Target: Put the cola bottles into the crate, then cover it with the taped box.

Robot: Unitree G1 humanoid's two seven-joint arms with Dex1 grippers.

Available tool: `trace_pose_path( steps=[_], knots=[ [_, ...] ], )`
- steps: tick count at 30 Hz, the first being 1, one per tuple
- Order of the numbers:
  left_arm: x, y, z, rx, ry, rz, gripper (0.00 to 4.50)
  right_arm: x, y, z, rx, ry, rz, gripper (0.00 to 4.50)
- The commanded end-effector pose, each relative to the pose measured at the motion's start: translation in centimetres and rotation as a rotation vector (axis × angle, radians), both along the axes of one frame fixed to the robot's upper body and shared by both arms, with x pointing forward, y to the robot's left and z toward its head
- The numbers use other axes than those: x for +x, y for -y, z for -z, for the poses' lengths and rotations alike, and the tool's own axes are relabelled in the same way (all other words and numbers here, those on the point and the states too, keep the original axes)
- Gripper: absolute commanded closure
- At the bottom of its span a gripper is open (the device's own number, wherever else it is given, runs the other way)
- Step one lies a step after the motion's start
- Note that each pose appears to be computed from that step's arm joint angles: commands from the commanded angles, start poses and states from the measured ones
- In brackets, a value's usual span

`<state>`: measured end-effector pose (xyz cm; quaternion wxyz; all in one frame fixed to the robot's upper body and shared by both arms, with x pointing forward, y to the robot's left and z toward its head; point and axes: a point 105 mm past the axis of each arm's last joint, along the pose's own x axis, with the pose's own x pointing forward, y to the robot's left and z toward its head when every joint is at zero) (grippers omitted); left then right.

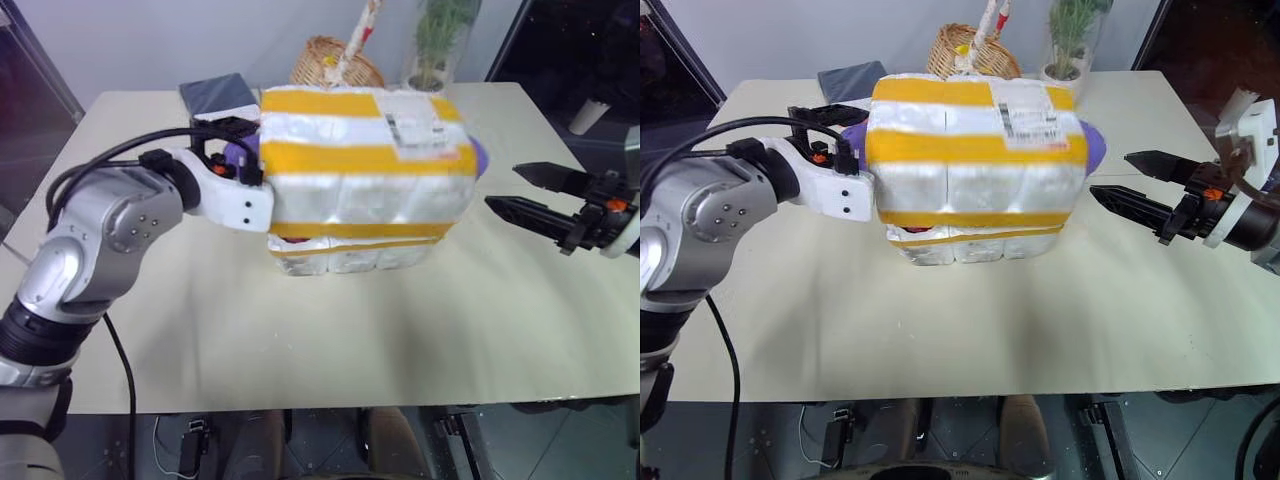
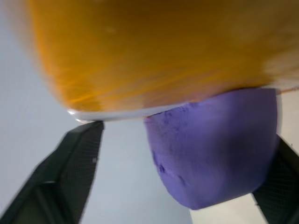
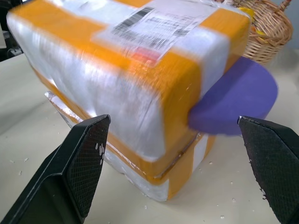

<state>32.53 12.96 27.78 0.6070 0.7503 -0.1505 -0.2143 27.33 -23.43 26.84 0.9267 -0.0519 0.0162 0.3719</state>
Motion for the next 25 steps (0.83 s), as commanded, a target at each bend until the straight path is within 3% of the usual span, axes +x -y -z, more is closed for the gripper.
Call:
trace_pose_path(
  steps=[1,6,13,19,22,25],
  knots=[
    [-1.7,-0.2,-2.4,-0.098,0.034,0.056,0.04,-0.3,-0.4,-0.7,-0.012,0.044,-0.019,0.0],
    [-3.2,-4.3,0.1,-0.384,-0.381,0.014,0.04,-0.7,0.4,-0.3,-0.042,0.021,-0.018,0.0],
    [-6.5,-8.1,3.5,-0.514,-0.83,0.02,0.04,-0.3,2.0,-0.5,-0.076,0.015,0.017,0.0],
    [-6.8,-11.0,0.6,-1.033,-1.218,0.109,0.04,-1.3,1.7,-0.9,-0.128,-0.004,-0.076,0.0],
    [-6.9,-11.5,-0.5,-1.07,-1.313,0.149,0.04,-2.2,1.1,-1.2,-0.148,-0.028,-0.161,0.0],
    [-6.2,-11.4,-0.1,-0.986,-1.298,0.117,0.04,-2.5,0.8,-1.2,-0.17,-0.04,-0.203,0.0]
  ],
)
